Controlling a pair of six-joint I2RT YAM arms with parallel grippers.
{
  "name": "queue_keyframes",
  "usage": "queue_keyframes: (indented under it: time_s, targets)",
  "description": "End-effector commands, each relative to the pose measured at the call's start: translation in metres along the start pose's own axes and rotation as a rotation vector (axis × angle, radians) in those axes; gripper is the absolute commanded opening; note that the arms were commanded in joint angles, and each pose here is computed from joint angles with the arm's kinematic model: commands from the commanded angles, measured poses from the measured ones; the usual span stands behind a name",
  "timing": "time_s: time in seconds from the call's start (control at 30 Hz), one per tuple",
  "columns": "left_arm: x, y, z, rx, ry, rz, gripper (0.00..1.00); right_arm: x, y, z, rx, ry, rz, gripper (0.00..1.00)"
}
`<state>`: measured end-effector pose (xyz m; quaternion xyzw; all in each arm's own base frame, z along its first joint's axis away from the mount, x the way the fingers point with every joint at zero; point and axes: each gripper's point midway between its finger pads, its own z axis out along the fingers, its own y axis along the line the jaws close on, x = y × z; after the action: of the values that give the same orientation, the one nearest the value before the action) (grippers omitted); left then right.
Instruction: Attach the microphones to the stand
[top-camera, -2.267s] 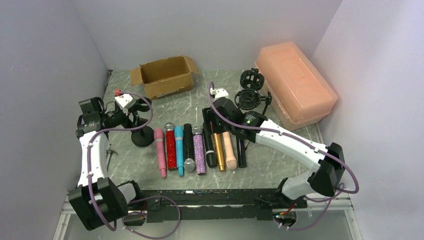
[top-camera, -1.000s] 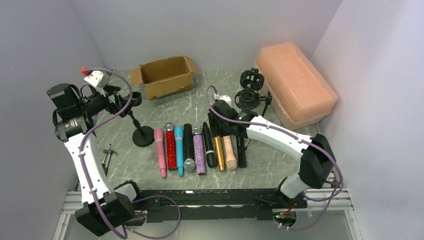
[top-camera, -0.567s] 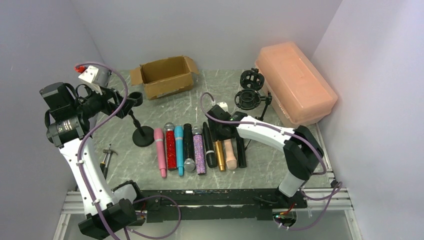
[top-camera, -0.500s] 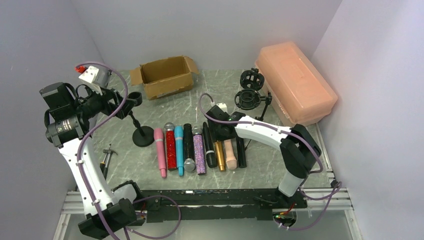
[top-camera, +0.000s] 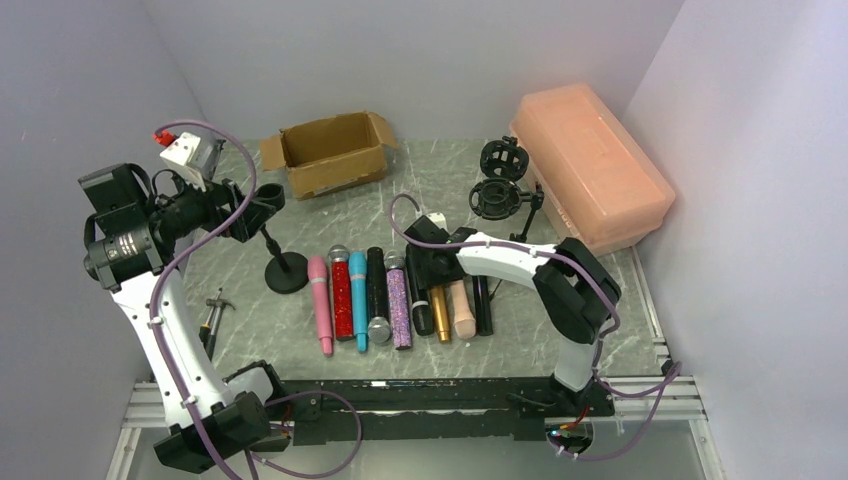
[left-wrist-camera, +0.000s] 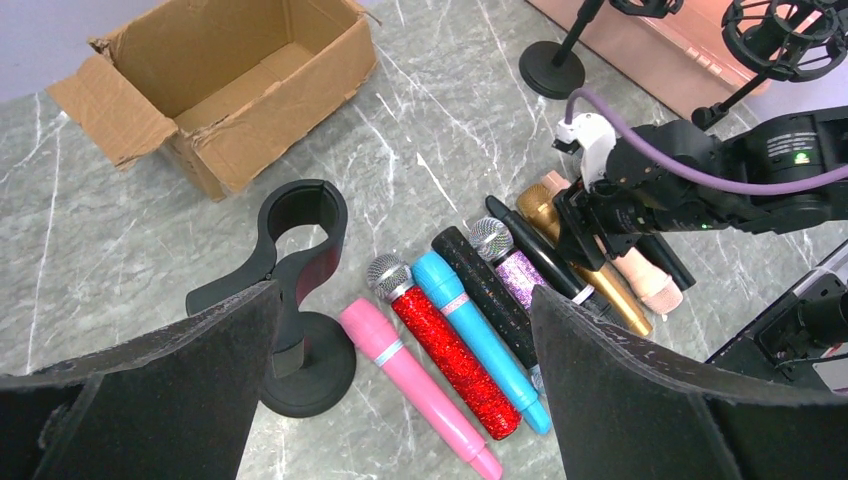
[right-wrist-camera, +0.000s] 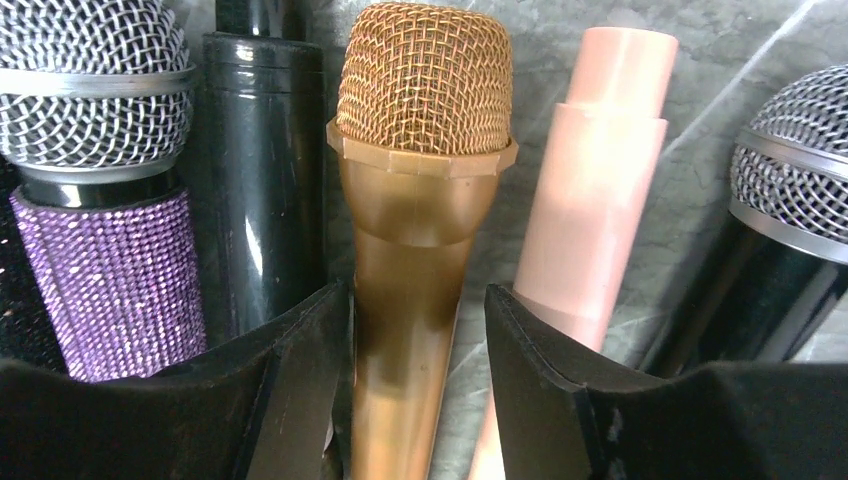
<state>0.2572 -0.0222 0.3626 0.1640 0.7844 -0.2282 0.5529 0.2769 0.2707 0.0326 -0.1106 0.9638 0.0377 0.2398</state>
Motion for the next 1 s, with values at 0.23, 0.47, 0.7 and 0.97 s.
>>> queue_keyframes:
  time_s: [0.23, 0.47, 0.7, 0.97]
  targets:
    - [-0.021, -0.022, -0.01, 0.053, -0.054, 0.067, 0.99, -0.03, 0.011, -0.009, -0.038, -0.079, 0.022, 0.39]
    - [-0.012, -0.051, -0.002, 0.151, -0.079, 0.072, 0.99, -0.104, 0.026, -0.109, -0.155, -0.298, 0.079, 0.26]
    - [-0.003, -0.088, 0.016, 0.281, -0.013, 0.084, 0.99, -0.172, 0.08, -0.232, -0.359, -0.586, 0.049, 0.21]
    - [-0.023, -0.134, -0.002, 0.423, -0.102, 0.105, 0.99, -0.221, 0.137, -0.353, -0.568, -0.911, 0.053, 0.18]
